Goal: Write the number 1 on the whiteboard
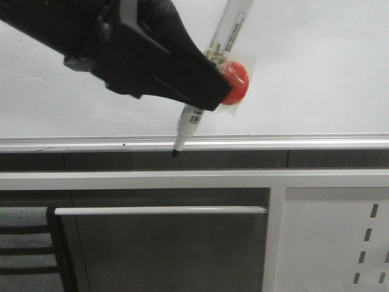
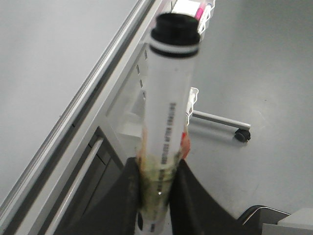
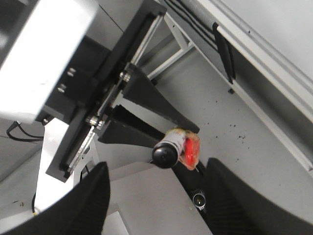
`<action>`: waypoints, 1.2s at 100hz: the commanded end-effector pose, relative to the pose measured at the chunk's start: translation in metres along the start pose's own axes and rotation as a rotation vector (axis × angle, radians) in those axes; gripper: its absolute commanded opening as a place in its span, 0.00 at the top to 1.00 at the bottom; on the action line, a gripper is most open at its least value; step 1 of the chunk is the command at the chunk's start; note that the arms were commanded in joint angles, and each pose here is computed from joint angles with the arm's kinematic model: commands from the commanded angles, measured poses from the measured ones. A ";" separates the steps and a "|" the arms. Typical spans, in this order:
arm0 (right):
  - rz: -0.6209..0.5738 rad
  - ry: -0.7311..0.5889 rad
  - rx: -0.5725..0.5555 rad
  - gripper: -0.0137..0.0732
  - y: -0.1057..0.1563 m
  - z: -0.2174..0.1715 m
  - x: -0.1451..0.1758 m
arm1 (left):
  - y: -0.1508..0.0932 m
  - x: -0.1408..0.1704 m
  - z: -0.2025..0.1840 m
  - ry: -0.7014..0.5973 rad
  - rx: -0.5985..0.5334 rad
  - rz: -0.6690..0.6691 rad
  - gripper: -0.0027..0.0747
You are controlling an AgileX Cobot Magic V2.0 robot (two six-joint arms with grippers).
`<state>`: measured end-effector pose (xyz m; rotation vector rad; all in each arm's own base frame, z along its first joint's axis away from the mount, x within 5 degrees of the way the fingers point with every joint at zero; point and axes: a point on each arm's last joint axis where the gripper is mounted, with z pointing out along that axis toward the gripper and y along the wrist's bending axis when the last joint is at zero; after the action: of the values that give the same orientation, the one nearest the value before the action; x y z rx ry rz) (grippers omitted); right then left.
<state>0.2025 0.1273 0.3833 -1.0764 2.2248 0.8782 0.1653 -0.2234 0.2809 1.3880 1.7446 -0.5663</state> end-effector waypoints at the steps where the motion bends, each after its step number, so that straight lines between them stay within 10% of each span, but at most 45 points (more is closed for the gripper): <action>1: -0.012 -0.050 -0.020 0.41 0.006 -0.005 -0.010 | 0.003 -0.017 -0.009 -0.073 -0.042 -0.010 0.99; 35: -0.028 -0.053 -0.029 0.42 0.007 0.011 -0.016 | 0.004 -0.015 -0.006 -0.061 -0.040 -0.004 0.99; 69: -0.047 0.005 -0.040 0.91 0.003 0.017 -0.013 | 0.005 -0.015 -0.006 -0.063 -0.049 -0.002 0.99; 86: -0.056 0.020 -0.024 0.92 0.001 0.017 -0.011 | 0.004 -0.016 -0.006 -0.065 -0.048 -0.004 0.98; 120: -0.070 0.006 -0.007 0.91 0.003 0.013 -0.011 | 0.014 -0.034 -0.028 -0.136 -0.065 -0.103 0.19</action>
<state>0.2152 0.1438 0.3639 -1.1684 2.2740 0.8411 0.1714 -0.2250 0.2947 1.3249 1.7669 -0.6026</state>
